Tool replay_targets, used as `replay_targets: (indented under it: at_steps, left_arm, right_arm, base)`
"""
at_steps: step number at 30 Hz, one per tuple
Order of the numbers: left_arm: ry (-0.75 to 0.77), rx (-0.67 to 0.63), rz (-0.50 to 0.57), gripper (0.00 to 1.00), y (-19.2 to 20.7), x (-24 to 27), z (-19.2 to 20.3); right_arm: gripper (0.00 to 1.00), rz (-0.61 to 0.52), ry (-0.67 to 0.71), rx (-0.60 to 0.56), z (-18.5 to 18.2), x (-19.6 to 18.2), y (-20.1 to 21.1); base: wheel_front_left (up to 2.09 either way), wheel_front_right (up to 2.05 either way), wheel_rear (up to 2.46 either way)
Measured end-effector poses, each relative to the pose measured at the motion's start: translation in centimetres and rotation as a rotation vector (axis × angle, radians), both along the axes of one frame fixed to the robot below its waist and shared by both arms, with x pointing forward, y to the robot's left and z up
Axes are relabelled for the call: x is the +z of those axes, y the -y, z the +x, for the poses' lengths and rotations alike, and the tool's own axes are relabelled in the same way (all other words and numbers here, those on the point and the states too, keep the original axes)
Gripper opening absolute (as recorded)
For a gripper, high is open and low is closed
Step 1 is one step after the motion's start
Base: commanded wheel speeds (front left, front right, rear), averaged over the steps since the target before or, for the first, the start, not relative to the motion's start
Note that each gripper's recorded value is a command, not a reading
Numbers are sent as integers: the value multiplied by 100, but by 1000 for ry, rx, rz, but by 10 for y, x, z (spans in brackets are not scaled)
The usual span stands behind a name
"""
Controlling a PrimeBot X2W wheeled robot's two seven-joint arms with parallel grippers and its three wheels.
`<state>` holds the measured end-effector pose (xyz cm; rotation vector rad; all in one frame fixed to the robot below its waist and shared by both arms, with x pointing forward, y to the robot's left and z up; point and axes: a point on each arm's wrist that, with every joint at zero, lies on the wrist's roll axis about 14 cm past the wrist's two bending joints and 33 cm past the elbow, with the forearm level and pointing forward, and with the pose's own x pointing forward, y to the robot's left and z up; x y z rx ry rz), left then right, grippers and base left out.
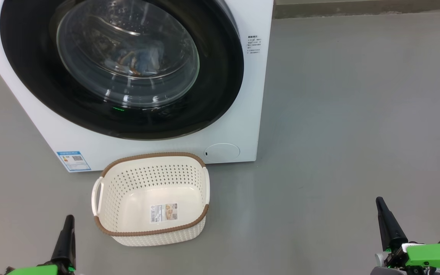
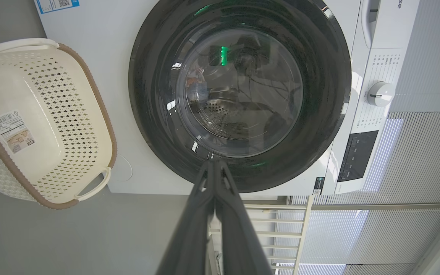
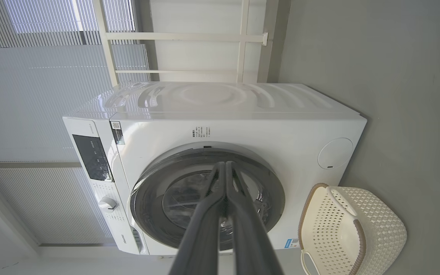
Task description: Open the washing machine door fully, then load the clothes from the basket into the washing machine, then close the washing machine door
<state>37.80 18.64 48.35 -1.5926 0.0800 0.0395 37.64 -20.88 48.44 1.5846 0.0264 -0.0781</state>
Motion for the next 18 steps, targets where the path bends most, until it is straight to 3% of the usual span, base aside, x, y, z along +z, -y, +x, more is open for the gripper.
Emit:
replay_targets:
  at_steps: [18]
  left_arm:
    - [0,1,0,0,0,0,0]
  right_arm:
    - [0,1,0,-2,0,0,0]
  base:
    - [0,0,0]
